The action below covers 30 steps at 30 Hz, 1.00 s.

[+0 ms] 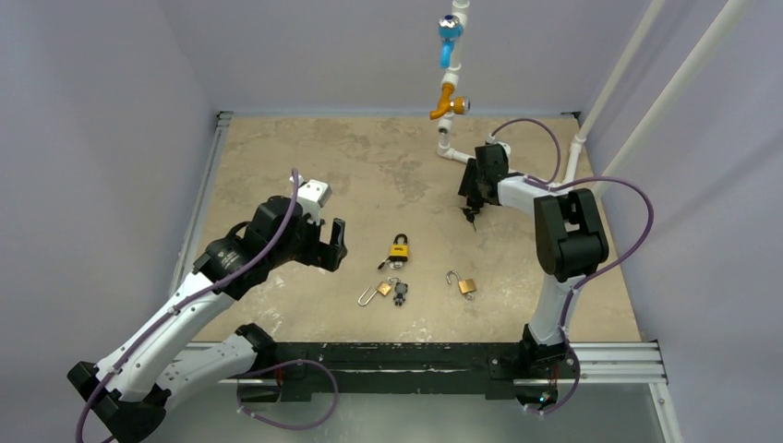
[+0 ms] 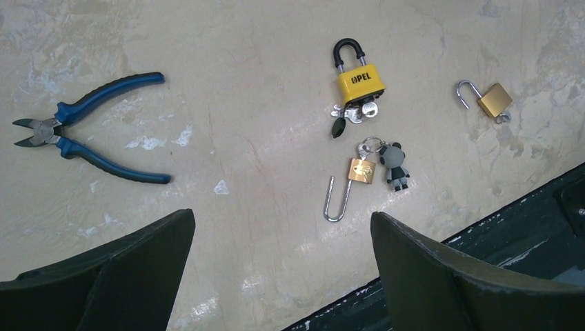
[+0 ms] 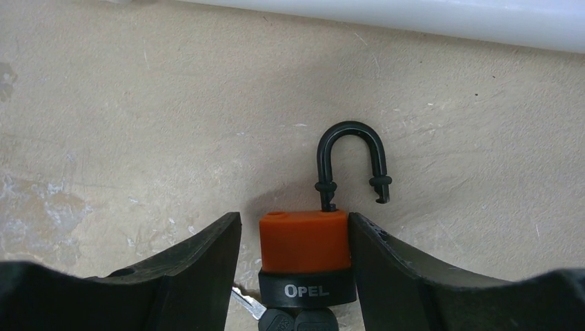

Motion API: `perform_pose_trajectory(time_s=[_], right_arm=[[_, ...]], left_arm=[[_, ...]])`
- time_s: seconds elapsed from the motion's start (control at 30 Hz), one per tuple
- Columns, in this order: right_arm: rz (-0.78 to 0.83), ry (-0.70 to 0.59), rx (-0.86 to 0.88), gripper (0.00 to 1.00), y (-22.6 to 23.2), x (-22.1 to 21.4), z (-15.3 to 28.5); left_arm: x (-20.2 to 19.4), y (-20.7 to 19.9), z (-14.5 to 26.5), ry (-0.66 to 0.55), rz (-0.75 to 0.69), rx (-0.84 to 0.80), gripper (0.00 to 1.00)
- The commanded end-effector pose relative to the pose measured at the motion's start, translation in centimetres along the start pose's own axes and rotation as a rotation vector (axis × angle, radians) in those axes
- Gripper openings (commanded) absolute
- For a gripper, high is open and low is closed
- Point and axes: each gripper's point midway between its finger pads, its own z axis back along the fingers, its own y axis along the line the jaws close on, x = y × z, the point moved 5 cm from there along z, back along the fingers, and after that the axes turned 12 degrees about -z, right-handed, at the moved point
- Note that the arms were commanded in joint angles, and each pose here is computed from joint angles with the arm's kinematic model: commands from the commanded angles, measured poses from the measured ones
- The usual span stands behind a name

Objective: Lock with the key
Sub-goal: Pick up the lock from the center of the board.

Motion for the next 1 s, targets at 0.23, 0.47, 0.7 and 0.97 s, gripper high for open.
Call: perform_pose_trajectory(time_s=[0.23, 0.47, 0.7, 0.97], right_arm=[[0.063, 0.049, -0.153, 0.56, -0.6, -2.4, 0.9], [0.060, 0.068, -0.119, 0.48, 0.1, -2.5, 1.1], [0.114, 0.085, 0.125, 0.00, 5.4, -2.8, 6.9], [0.187, 0.255, 0.610, 0.00, 11.8, -7.2, 17.7]], left_arm=[[0.7, 0.1, -0.3, -0.034, 0.016, -0.018, 1.00], [0.7, 0.0, -0.3, -0.034, 0.016, -0.020, 1.00], [0.8, -0.3, -0.2, -0.053, 0.008, -0.055, 1.00], [1.9, -1.7, 1.1, -0.158, -0.020, -0.177, 1.00]])
